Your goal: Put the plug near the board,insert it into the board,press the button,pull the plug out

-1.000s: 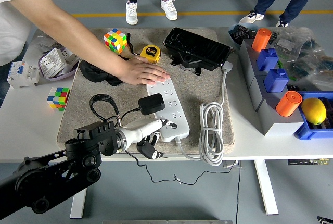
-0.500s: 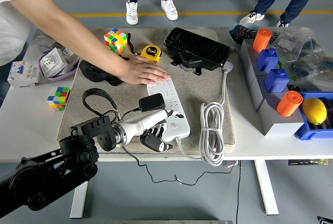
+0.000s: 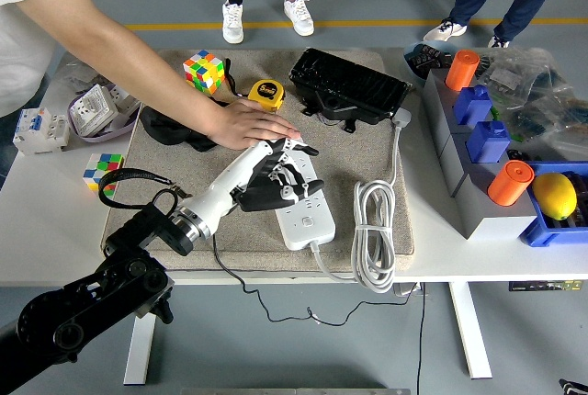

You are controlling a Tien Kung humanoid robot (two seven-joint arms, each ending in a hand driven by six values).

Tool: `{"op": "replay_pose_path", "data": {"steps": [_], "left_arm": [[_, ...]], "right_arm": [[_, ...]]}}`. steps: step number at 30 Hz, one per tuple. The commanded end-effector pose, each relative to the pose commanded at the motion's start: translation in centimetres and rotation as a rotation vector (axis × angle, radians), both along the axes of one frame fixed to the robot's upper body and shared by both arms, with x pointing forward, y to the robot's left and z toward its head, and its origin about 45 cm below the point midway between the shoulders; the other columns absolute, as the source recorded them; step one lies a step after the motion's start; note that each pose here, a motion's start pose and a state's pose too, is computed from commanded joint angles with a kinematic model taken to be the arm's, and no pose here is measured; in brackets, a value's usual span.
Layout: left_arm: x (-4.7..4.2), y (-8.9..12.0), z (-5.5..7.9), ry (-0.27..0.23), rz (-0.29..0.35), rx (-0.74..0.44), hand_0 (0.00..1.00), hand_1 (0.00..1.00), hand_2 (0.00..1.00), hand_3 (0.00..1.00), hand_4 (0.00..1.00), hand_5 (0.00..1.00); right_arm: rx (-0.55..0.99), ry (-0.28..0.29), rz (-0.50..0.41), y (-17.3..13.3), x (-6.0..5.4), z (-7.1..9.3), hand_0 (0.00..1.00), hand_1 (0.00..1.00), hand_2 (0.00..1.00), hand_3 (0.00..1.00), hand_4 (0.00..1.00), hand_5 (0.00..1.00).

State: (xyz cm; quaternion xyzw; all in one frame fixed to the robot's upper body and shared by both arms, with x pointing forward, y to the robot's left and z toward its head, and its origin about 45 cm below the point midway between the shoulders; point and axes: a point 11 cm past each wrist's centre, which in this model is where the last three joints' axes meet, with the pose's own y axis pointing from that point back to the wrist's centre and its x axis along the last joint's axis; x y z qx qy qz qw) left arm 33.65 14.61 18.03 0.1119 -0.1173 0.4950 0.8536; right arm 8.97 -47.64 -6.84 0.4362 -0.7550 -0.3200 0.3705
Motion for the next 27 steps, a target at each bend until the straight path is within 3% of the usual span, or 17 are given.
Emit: {"op": "replay_pose_path", "data": {"steps": [2,3,8,9,12,18,26,27], "left_arm": [[0.13,0.6,-0.2,-0.001,0.036,-0.048,0.414,0.543,0.582,0.699,0.897,0.560],[0.18,0.8,-0.2,-0.002,0.048,-0.064,0.744,0.742,0.740,0.735,0.916,0.650],[0.43,1.9,-0.4,-0.023,0.088,-0.107,0.744,0.742,0.740,0.735,0.916,0.650],[0.44,2.0,-0.4,-0.026,0.091,-0.109,0.863,0.840,0.863,0.846,0.940,0.702],[0.44,2.4,-0.6,-0.037,0.101,-0.110,0.863,0.840,0.863,0.846,0.940,0.702],[0.23,2.8,-1.5,-0.005,0.112,-0.107,0.867,0.851,0.878,0.867,0.928,0.681],[0.21,2.8,-1.4,-0.004,0.116,-0.113,0.869,0.847,0.874,0.866,0.926,0.684],[0.23,2.8,-1.3,-0.004,0.116,-0.113,0.862,0.835,0.868,0.866,0.941,0.723]], "right_arm": [[0.000,0.001,0.002,0.0,0.0,0.0,0.602,0.589,0.543,0.546,0.783,0.248],[0.000,0.002,0.002,0.0,0.0,0.0,0.602,0.589,0.543,0.546,0.783,0.249],[-0.001,0.002,0.007,0.0,0.1,0.0,0.602,0.589,0.543,0.546,0.783,0.249],[-0.001,0.002,0.006,0.0,0.1,0.0,0.602,0.589,0.543,0.546,0.783,0.250],[-0.001,0.001,0.004,0.0,0.1,0.0,0.602,0.589,0.543,0.546,0.783,0.250],[0.005,0.007,-0.003,0.2,-0.2,-0.2,0.603,0.589,0.543,0.546,0.783,0.250],[0.007,0.015,-0.008,0.3,-0.5,-0.3,0.603,0.589,0.544,0.546,0.784,0.251],[0.007,0.014,-0.008,0.3,-0.5,-0.3,0.603,0.589,0.544,0.546,0.784,0.252]]}}
